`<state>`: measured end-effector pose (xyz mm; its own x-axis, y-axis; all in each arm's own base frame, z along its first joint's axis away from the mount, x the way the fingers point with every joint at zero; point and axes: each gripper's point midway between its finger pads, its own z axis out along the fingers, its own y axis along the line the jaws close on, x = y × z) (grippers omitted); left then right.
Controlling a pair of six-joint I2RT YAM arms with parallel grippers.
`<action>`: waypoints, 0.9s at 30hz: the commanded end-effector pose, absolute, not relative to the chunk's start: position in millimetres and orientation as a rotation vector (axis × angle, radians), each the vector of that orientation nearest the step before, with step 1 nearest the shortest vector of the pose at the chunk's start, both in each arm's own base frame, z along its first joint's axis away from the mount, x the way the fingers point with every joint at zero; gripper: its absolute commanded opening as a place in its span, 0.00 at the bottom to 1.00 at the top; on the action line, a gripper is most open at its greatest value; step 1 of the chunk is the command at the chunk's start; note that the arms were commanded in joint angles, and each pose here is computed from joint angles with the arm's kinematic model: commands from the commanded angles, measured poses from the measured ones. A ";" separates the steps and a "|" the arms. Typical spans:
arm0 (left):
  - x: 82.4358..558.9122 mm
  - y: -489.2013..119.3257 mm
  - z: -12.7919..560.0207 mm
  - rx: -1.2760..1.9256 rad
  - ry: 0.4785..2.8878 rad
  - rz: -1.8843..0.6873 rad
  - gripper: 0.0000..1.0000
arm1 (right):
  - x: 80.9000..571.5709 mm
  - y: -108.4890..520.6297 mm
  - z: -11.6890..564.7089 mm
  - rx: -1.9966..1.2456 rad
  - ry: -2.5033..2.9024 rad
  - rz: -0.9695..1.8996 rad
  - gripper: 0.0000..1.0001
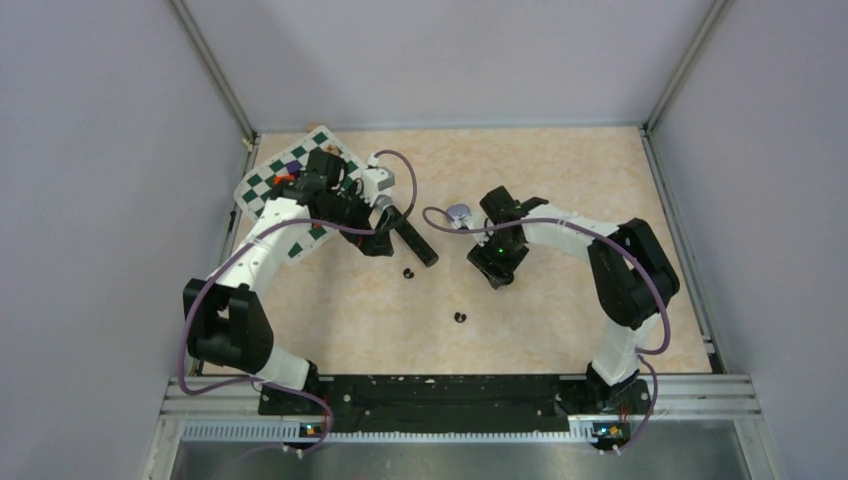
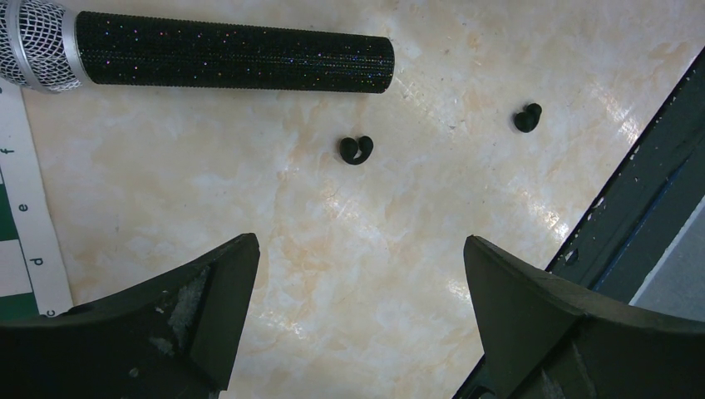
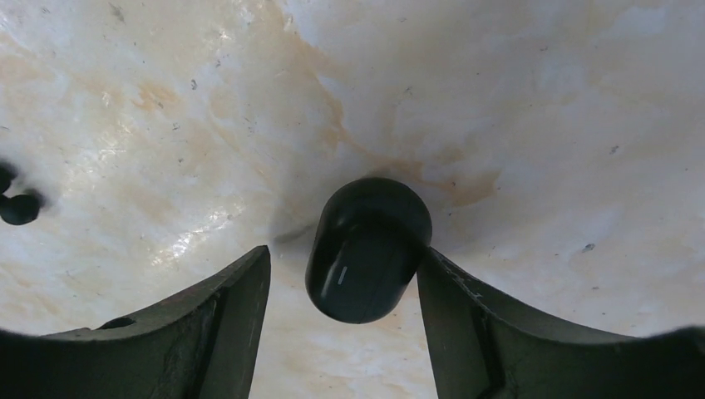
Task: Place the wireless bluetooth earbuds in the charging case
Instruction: Pick up the charging case at the center of the board.
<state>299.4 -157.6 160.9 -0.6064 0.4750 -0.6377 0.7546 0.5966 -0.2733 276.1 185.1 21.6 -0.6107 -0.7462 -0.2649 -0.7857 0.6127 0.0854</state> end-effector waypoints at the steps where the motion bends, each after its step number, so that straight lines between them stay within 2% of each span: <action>1: 304.8 -161.4 166.9 0.967 2.284 -0.741 0.99 | 266.4 168.6 7.8 -1.417 2.634 0.113 0.63; 4: 304.6 -161.6 166.9 0.967 2.283 -0.744 0.99 | 268.4 161.8 3.0 -1.429 2.636 0.057 0.47; 5: 304.6 -161.7 166.9 0.967 2.282 -0.743 0.99 | 268.1 160.8 0.8 -1.432 2.644 0.050 0.46; 13: 303.8 -161.7 167.0 0.967 2.281 -0.746 0.99 | 268.4 158.6 0.4 -1.435 2.645 0.032 0.47; 17: 304.4 -162.0 167.7 0.967 2.277 -0.745 0.99 | 266.8 157.4 5.2 -1.455 2.630 0.036 0.62; 19: 304.3 -161.8 168.3 0.965 2.276 -0.745 0.99 | 268.1 157.9 8.7 -1.451 2.618 0.034 0.64; 21: 304.1 -162.3 168.6 0.967 2.272 -0.746 0.99 | 268.1 157.2 8.9 -1.454 2.616 0.030 0.64; 27: 304.3 -162.1 168.2 0.966 2.273 -0.745 0.99 | 266.8 155.7 2.7 -1.472 2.627 0.025 0.52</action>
<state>300.7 -158.0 161.4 -0.6032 0.4735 -0.6418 0.7558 0.5963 -0.2703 279.9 171.1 17.6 -0.5257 -0.8251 -0.2068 -0.8375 0.5446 -0.0439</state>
